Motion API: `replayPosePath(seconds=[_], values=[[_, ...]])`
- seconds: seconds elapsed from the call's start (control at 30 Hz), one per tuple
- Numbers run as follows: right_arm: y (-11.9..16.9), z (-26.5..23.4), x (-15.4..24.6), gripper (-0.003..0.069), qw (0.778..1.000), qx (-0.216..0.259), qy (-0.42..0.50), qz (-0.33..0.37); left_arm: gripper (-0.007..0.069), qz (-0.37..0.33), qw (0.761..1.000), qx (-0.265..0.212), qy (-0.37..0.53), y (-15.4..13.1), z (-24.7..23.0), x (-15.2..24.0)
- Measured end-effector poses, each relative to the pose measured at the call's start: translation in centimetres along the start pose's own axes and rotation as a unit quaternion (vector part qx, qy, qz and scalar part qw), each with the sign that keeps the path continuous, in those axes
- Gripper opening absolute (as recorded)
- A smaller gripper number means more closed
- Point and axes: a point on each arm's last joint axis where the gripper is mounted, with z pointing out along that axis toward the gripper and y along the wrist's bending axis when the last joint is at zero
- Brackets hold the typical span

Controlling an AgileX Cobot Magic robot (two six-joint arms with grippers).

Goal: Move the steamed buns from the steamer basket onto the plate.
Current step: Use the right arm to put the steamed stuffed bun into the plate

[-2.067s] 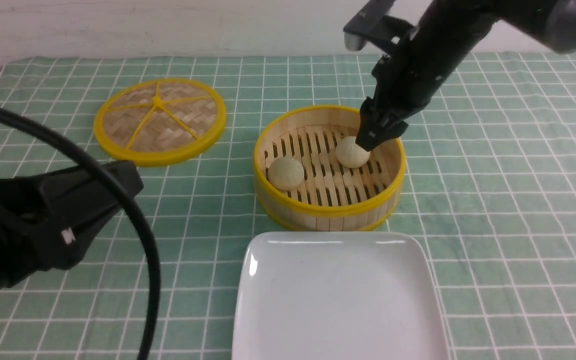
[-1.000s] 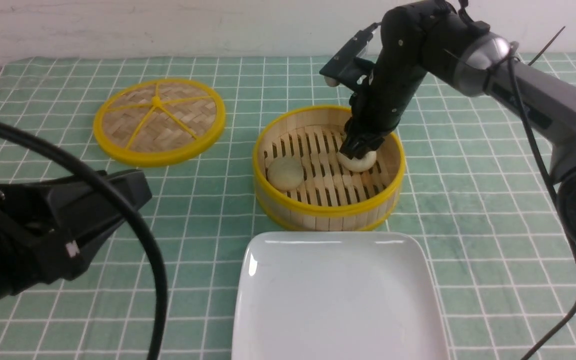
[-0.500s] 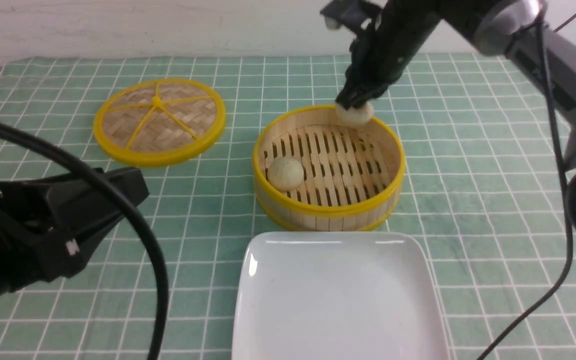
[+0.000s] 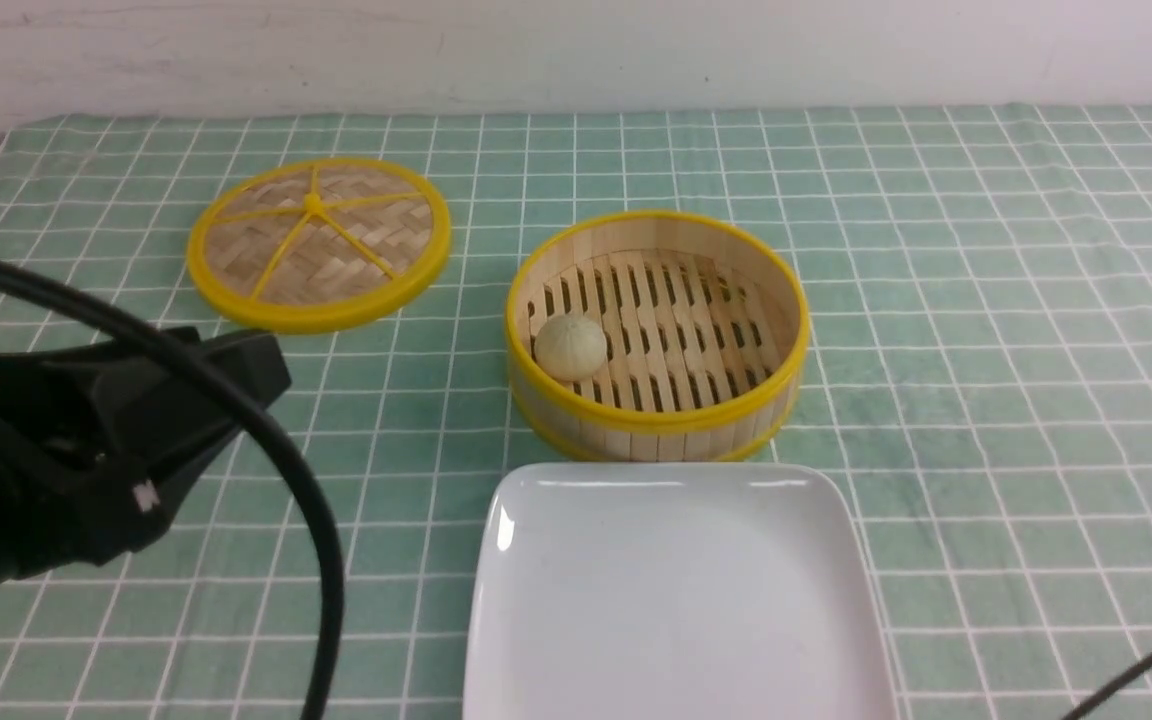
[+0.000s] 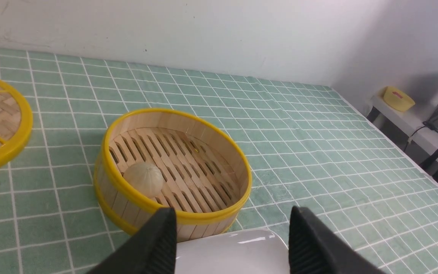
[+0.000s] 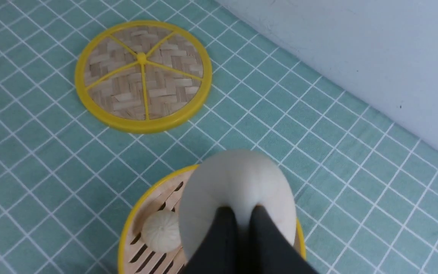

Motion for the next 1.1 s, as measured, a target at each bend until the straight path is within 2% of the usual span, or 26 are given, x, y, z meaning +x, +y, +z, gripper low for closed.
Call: replayPosePath(seconds=[0.17, 0.3, 0.37, 0.5, 0.67, 0.8, 1.1], values=[[1.0, -3.2, 1.6, 0.0021, 1.000, -0.007, 0.022, 0.020, 0.0416, 0.007, 1.000, 0.000, 0.000, 0.0, 0.0, 0.0], [2.0, -2.8, 5.0, 0.0021, 0.994, -0.045, 0.086, 0.042, 0.0416, 0.016, 1.000, 0.001, 0.001, 0.0, 0.0, 0.0], [2.5, 0.1, 8.9, 0.0021, 0.982, -0.083, 0.164, 0.050, 0.0416, 0.020, 1.000, 0.001, 0.001, 0.0, 0.0, 0.0], [2.8, 4.7, 15.0, 0.0021, 0.955, -0.119, 0.264, 0.058, 0.0416, 0.023, 1.000, 0.002, 0.000, 0.0, 0.0, 0.0], [2.6, 9.3, 20.5, 0.0021, 0.947, -0.122, 0.294, 0.045, 0.0416, 0.023, 1.000, 0.002, 0.000, 0.0, 0.0, 0.0], [2.5, 11.7, 22.6, 0.0021, 0.945, -0.126, 0.299, 0.045, 0.0416, 0.023, 1.000, 0.002, 0.000, 0.0, 0.0, 0.0], [2.3, 14.5, 24.4, 0.0021, 0.941, -0.133, 0.309, 0.040, 0.0416, 0.023, 1.000, 0.002, 0.000, 0.0, 0.0, 0.0]])
